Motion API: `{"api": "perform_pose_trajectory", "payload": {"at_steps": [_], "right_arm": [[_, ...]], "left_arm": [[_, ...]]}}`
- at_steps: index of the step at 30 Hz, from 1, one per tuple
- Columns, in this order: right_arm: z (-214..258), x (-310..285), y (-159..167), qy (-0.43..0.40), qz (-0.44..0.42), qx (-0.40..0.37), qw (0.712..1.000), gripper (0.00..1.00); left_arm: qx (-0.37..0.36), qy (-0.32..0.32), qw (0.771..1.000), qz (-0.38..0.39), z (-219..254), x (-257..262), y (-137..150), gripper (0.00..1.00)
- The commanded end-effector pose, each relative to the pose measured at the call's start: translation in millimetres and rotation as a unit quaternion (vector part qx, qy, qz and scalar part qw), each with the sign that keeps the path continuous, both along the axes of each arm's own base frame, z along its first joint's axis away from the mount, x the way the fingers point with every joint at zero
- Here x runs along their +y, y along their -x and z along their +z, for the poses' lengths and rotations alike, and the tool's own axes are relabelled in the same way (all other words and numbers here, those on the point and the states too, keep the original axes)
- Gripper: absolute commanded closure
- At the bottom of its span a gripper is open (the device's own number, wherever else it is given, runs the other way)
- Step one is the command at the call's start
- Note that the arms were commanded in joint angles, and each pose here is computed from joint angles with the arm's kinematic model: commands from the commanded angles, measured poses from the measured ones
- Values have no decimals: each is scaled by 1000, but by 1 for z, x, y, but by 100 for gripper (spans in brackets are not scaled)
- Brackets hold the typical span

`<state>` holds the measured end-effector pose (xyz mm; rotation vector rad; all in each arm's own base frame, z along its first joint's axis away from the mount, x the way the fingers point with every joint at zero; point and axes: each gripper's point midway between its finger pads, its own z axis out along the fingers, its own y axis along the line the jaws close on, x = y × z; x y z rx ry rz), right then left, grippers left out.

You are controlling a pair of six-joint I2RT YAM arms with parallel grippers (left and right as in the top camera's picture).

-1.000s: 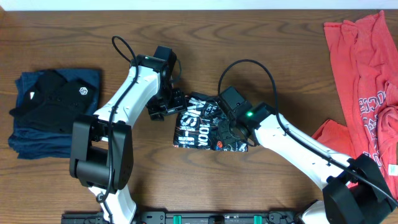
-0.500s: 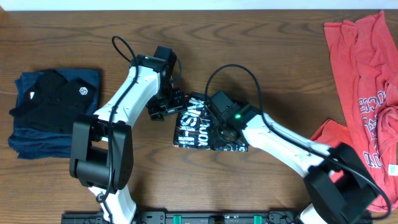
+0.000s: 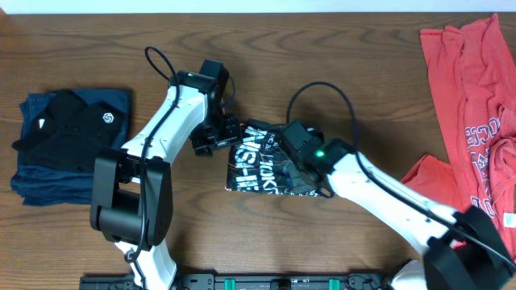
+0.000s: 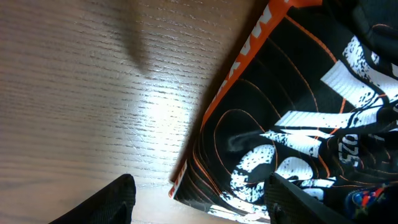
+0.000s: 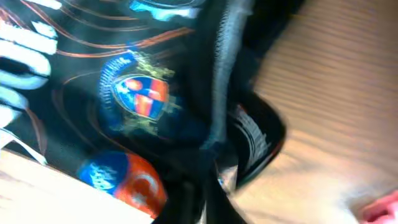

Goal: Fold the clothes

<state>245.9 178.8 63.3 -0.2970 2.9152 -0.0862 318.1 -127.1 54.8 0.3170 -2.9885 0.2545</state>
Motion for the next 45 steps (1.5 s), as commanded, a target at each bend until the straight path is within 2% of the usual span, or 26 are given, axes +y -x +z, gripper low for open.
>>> {"api": "perform_pose_trajectory", "payload": {"at_steps": [1, 5, 9, 13, 17, 19, 24, 29, 38, 42, 45], "right_arm": [[3, -19, -4, 41, -43, -23, 998, 62], [6, -32, -9, 65, -72, -42, 994, 61], [5, -33, -12, 51, -83, -38, 995, 61], [1, -16, -5, 20, -16, -5, 1000, 66], [-2, 4, 10, -29, 32, 43, 998, 84], [-2, 12, 17, -51, 38, 60, 996, 90], [-2, 23, 25, -83, 43, 83, 992, 92], [-5, 23, 27, -85, 44, 87, 992, 91], [-36, 16, 30, -90, 39, 80, 992, 87], [-47, 2, 18, -72, 23, 50, 996, 85], [-55, -10, 5, -61, 21, 22, 998, 88]], "left_arm": [[9, -7, 1000, -6, -6, 3, 3, 32], [13, -8, 1000, -7, -6, 4, 5, 32], [16, -9, 1000, -7, -6, 4, 7, 32], [9, -7, 1000, -7, -6, 3, 3, 32], [-46, 9, 998, -29, -6, -4, -21, 32], [-82, 18, 995, -45, -6, -9, -37, 32], [-152, 34, 986, -53, -2, -18, -70, 28], [-167, 38, 984, -55, -12, -23, -83, 28], [-115, 28, 991, -64, -57, -28, -71, 28], [-70, 15, 995, -64, -70, -22, -53, 28], [-23, 4, 998, -64, -70, -14, -31, 28]]}}
